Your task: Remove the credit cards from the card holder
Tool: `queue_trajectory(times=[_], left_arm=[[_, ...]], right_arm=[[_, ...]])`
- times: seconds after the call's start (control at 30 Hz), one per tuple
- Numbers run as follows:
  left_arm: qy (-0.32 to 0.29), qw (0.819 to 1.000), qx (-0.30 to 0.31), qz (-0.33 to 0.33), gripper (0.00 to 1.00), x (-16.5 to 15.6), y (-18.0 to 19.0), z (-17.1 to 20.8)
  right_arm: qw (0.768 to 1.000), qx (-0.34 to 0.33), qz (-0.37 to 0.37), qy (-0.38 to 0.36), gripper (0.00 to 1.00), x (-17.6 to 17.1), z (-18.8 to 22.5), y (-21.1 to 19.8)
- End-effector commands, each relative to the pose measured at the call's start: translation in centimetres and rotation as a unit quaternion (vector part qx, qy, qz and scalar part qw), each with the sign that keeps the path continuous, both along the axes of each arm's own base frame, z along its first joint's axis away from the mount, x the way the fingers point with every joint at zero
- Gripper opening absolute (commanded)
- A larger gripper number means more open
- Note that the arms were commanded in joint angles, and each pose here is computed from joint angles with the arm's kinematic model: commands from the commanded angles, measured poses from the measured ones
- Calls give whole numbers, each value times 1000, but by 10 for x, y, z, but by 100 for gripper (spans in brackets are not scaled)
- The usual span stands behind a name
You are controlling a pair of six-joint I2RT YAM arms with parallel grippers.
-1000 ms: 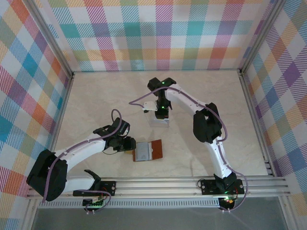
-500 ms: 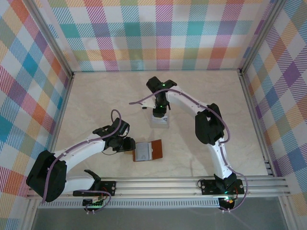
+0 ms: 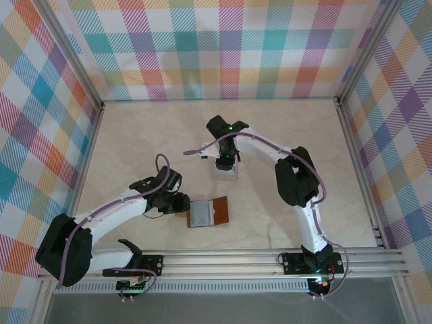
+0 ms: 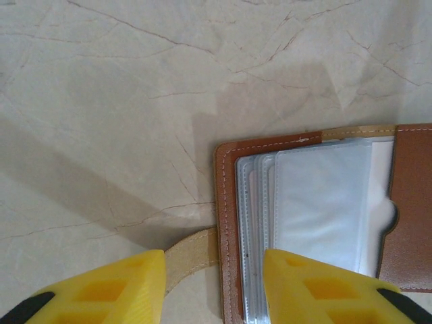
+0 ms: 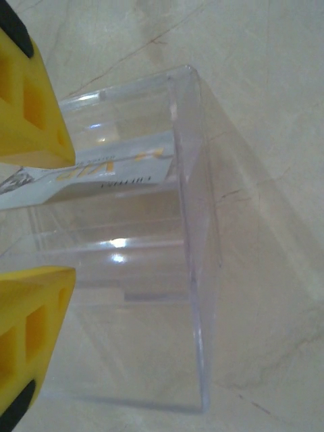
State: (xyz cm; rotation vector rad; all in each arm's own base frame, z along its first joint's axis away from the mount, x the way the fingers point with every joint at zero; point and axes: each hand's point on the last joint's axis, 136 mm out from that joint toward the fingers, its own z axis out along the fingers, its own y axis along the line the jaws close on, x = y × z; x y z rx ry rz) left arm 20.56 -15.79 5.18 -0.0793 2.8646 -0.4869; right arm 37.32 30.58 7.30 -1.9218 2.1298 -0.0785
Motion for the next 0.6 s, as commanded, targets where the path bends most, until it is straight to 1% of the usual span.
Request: queue_trajectory(times=[0.0,0.3,0.43,0.57], left_arm=[[-7,1000,5,4,43,1,6,7],[-10,1000,5,4,43,1,7,11],[-12,1000,6,4,43,1,8,12],[-10,1000,7,4,43,0,8,11]], right_arm=[[1000,15,5,0,44,-3,2,8],[995,78,-18,-65,47,12,51,19],[993,60,-31,-94,49,23,46,9],[995,32,-26,-86,51,24,27,4]])
